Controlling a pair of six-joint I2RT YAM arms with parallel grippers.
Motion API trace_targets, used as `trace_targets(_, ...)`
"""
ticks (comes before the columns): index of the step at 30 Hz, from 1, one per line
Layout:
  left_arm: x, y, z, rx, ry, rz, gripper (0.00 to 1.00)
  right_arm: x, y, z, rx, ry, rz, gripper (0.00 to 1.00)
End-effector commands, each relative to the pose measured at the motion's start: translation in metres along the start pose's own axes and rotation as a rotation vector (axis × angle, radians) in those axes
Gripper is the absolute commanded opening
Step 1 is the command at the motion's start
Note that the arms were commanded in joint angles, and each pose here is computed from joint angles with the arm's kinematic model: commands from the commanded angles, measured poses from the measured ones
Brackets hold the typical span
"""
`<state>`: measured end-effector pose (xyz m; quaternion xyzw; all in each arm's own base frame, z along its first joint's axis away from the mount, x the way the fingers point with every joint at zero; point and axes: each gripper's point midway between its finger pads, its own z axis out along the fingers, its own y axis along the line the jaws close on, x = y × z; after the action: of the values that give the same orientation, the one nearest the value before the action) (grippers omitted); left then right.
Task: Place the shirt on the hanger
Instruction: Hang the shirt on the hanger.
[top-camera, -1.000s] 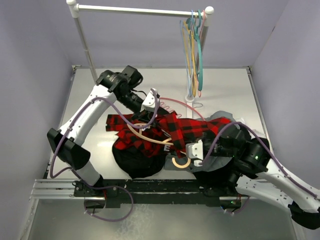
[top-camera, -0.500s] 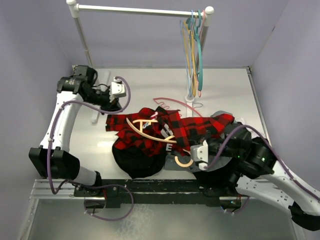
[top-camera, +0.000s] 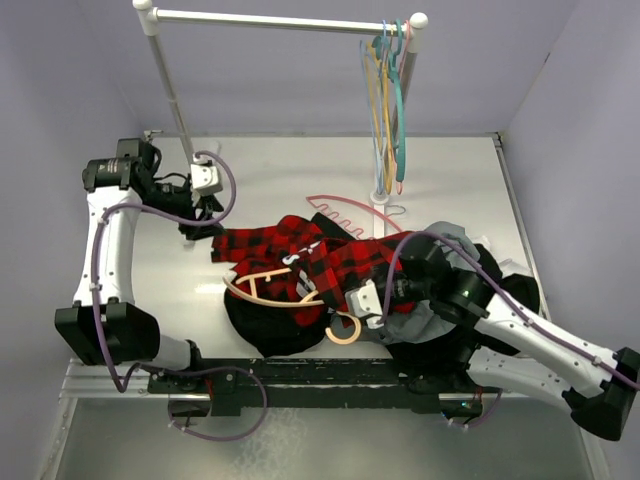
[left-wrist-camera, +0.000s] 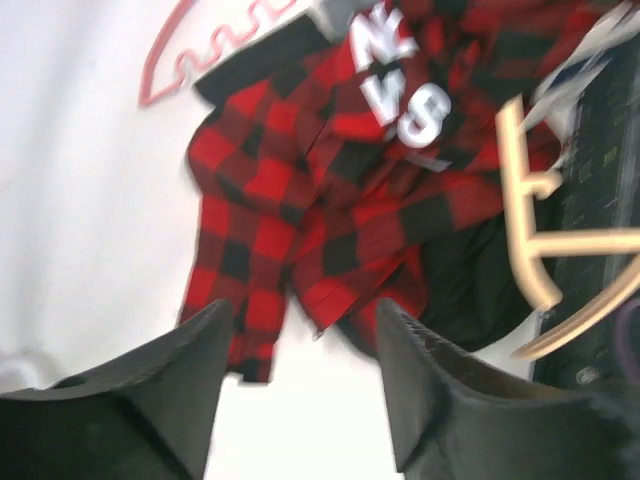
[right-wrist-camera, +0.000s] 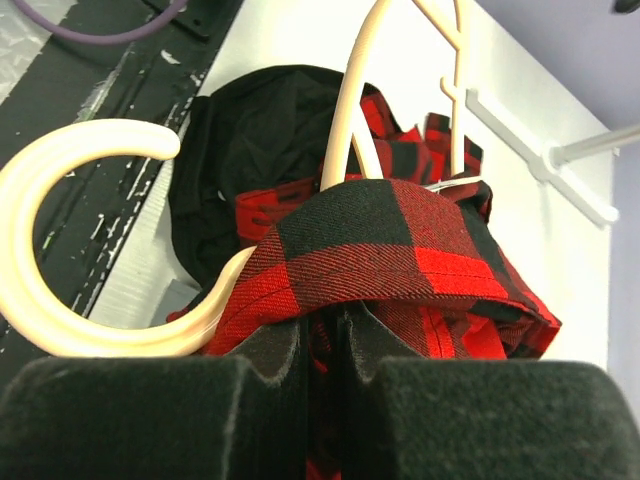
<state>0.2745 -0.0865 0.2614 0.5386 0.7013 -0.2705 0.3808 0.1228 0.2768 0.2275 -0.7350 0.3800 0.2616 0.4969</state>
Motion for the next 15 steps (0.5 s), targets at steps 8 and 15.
trace_targets(8, -0.077, -0.105, 0.072, 0.475, -0.232, 0.244, 1.0, -0.05, -0.001, -0.009, -0.15, -0.129, -0.085, 0.0)
trace_targets(15, -0.09, -0.075, 0.1, 0.357, -0.176, 0.447, 1.0, -0.059, -0.006, -0.011, -0.152, -0.138, -0.077, 0.0)
